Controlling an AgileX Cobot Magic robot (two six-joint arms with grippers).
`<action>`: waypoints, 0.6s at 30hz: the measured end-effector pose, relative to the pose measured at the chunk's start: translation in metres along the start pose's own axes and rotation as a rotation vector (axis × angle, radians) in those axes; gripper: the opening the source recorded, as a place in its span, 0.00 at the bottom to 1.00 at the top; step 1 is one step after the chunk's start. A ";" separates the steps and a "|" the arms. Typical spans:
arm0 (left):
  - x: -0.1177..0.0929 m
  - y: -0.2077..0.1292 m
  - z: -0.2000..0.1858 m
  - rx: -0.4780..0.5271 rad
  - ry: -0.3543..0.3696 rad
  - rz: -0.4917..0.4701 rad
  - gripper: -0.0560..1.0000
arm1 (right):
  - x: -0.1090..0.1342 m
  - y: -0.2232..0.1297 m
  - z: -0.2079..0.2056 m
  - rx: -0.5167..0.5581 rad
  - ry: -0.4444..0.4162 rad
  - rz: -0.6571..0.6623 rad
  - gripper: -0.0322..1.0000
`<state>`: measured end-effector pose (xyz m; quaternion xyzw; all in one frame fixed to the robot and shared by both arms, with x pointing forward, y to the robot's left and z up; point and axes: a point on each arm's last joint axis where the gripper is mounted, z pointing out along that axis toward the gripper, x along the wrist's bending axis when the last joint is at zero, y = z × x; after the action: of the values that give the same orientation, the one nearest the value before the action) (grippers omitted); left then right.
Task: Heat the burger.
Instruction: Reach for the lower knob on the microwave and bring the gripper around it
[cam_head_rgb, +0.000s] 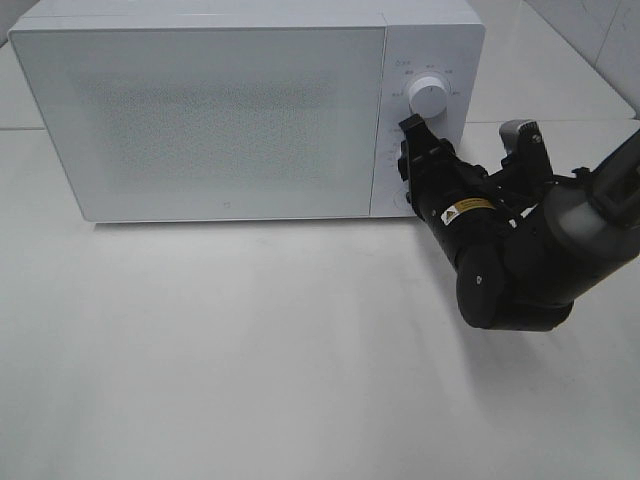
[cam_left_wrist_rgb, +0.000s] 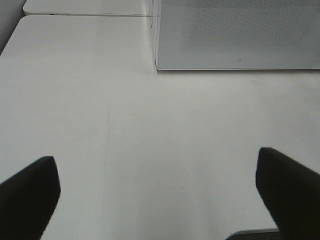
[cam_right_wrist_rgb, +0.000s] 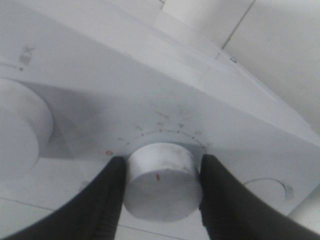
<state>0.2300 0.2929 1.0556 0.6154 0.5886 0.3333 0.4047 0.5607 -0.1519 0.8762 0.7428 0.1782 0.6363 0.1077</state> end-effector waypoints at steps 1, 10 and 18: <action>0.000 0.000 0.000 0.000 0.000 0.000 0.99 | 0.000 0.000 0.000 0.000 0.000 0.000 0.45; 0.000 0.000 0.000 0.000 0.000 0.000 0.99 | 0.001 -0.002 -0.001 -0.012 -0.004 0.283 0.45; 0.000 0.000 0.000 0.000 0.000 0.000 0.99 | 0.001 -0.001 -0.001 -0.018 -0.005 0.527 0.45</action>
<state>0.2300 0.2929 1.0556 0.6154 0.5886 0.3333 0.4047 0.5597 -0.1504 0.8763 0.7642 -0.0273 0.6421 -0.0547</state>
